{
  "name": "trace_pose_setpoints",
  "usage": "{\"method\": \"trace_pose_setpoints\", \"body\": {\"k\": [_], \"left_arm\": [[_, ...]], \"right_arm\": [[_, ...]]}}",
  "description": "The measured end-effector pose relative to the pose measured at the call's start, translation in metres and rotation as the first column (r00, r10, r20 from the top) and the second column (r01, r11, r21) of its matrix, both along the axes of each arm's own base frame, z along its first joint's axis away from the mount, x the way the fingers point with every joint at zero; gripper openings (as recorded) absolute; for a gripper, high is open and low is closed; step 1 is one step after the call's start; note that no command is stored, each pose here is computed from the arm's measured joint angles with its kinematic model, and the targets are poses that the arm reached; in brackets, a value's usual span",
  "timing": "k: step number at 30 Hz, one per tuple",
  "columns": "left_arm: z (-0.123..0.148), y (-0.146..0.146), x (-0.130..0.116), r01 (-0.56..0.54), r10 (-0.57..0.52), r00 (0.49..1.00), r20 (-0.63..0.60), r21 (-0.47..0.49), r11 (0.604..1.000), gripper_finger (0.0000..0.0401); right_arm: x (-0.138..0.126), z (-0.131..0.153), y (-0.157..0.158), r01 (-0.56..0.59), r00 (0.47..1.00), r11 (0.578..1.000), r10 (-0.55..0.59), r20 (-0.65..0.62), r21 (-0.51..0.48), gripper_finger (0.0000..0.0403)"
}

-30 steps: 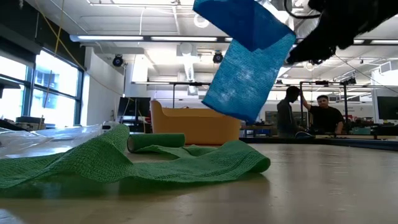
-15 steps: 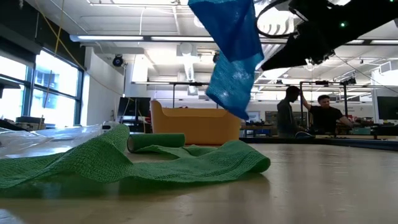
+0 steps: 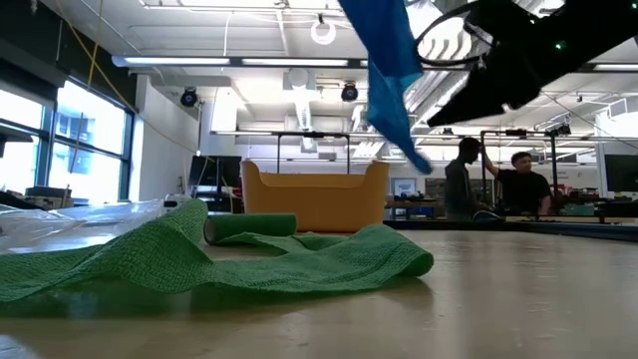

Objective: Roll bandage
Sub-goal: Roll the blue bandage

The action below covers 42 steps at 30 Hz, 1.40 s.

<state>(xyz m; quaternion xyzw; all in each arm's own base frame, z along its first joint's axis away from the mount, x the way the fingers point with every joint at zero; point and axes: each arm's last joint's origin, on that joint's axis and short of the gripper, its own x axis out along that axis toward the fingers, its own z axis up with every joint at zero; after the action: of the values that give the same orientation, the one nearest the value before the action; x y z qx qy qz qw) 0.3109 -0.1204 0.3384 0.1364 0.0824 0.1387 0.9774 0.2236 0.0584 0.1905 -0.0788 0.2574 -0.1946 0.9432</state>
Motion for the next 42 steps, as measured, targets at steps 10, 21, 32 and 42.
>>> {"method": "trace_pose_setpoints", "body": {"k": [10, 21, 32, 42], "left_arm": [[0.008, 0.002, -0.006, 0.023, -0.023, 1.000, 0.021, 0.001, 1.000, 0.0001], [0.023, 0.000, -0.018, 0.068, -0.067, 0.996, 0.066, -0.019, 0.997, 0.0001], [0.033, 0.001, -0.024, 0.125, -0.121, 0.986, 0.114, -0.035, 0.992, 0.0001], [0.035, -0.001, -0.024, 0.143, -0.133, 0.981, 0.139, -0.063, 0.988, 0.0001]], "right_arm": [[0.018, -0.027, 0.008, -0.136, 0.988, 0.984, 0.143, -0.060, 0.116, 0.0196], [0.005, -0.050, -0.006, -0.163, 0.962, 0.979, 0.130, 0.240, 0.125, 0.0200], [0.018, -0.025, -0.017, -0.441, 0.823, 0.889, 0.348, 0.450, 0.119, 0.0199], [0.029, -0.014, -0.021, -0.380, 0.835, 0.924, 0.325, 0.444, 0.038, 0.0041]]}}
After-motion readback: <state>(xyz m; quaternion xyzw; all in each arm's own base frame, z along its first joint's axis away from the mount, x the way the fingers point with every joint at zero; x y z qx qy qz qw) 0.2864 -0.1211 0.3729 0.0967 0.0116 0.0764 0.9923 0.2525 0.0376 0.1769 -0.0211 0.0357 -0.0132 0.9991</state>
